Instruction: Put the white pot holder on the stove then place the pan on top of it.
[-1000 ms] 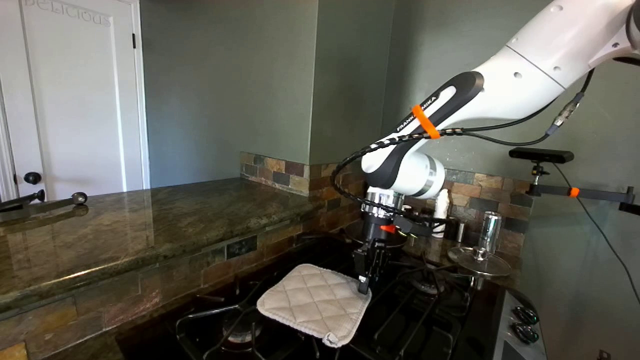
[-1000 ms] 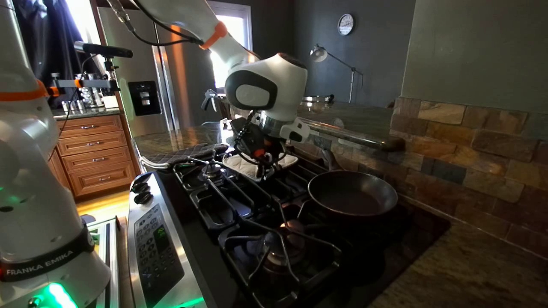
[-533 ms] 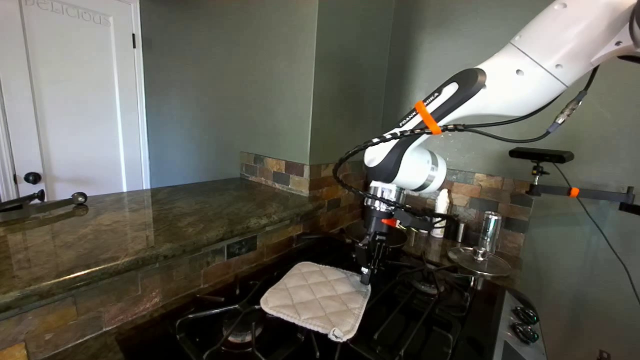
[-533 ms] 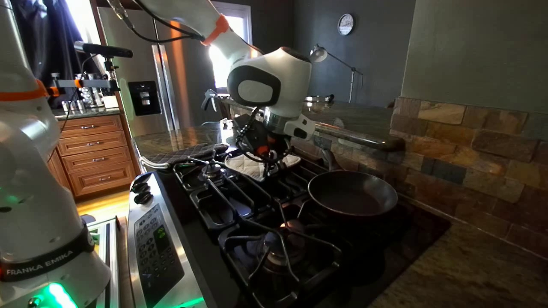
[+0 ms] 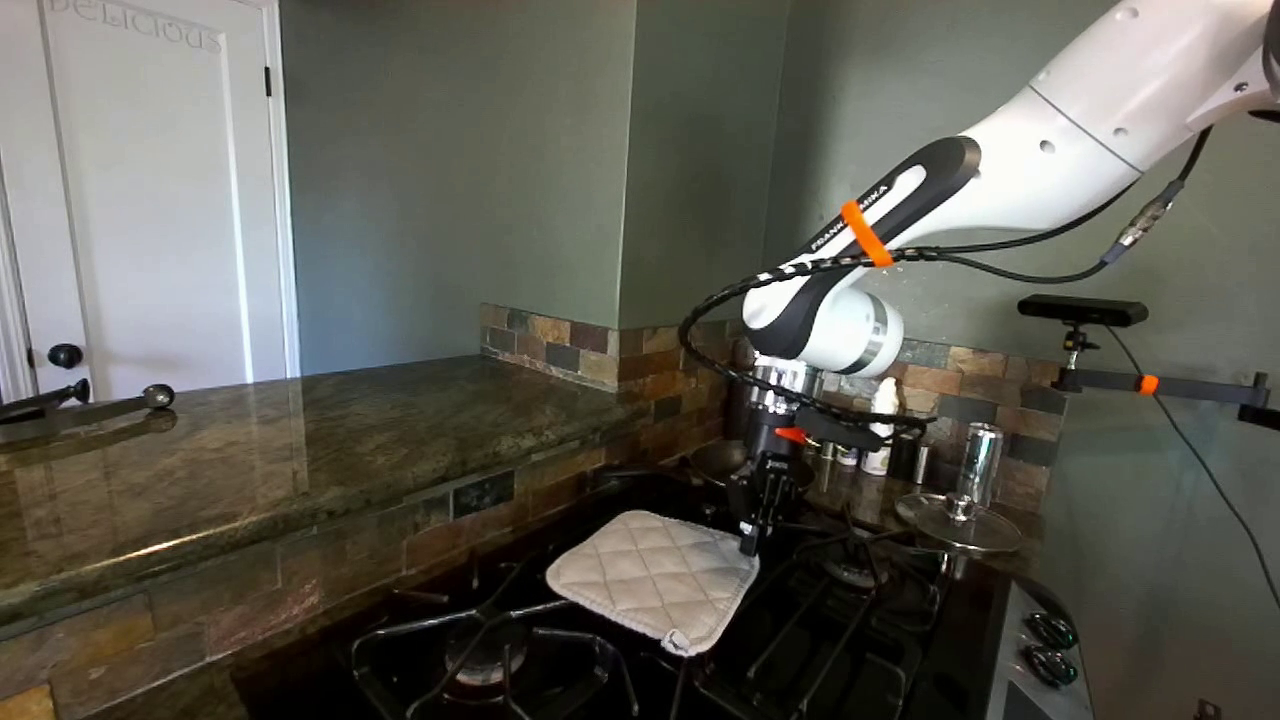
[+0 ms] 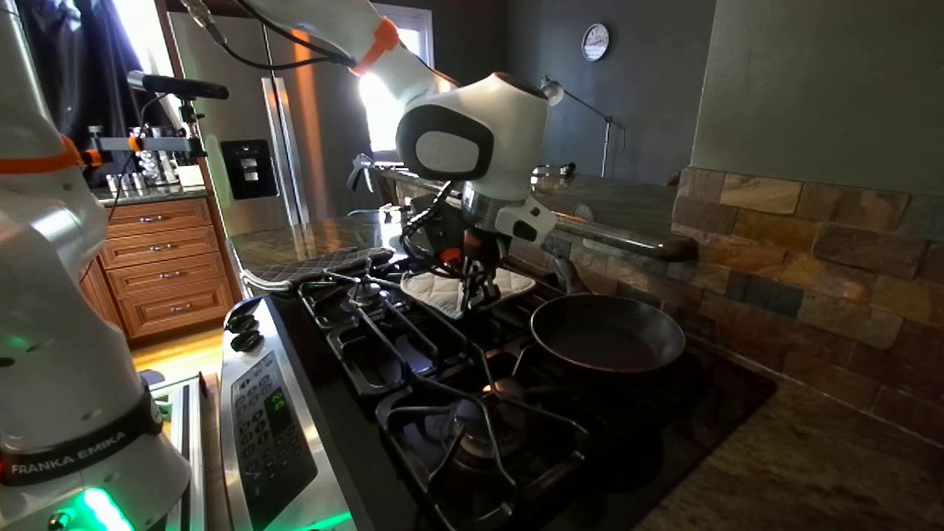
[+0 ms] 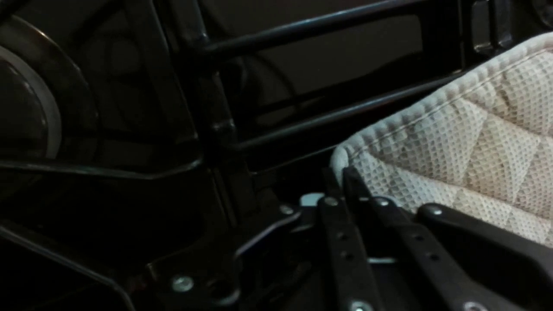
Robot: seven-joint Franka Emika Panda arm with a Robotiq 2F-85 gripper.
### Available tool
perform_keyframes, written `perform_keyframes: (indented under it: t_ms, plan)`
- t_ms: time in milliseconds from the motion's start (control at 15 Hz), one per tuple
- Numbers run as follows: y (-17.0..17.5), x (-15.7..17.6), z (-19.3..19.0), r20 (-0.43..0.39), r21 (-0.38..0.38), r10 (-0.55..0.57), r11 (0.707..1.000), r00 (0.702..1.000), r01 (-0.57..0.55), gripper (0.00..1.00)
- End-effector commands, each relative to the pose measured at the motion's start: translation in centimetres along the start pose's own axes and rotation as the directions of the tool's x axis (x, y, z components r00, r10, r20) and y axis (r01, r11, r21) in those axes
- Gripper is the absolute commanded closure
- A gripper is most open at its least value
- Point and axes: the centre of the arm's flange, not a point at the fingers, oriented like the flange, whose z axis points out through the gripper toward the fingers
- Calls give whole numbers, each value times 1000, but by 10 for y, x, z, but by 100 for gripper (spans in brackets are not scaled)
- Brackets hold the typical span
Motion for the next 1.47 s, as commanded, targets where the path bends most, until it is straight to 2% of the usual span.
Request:
perform_keyframes:
  t_ms: [0, 267, 933, 1000, 1067, 1133, 1400]
  plan:
    - [6, -7, -18, 54, -25, 32, 999, 998, -31, 98]
    - [12, -10, -27, 61, -66, 68, 996, 996, -64, 98]
    - [18, -13, -22, 47, -155, 154, 977, 987, -146, 97]
    - [18, -14, -22, 48, -160, 158, 976, 986, -148, 67]
    - [19, -15, -23, 44, -153, 155, 977, 987, -146, 66]
    - [20, -15, -27, 36, -146, 157, 978, 987, -150, 60]
    - [36, -20, -58, -46, -104, 189, 976, 981, -193, 31]
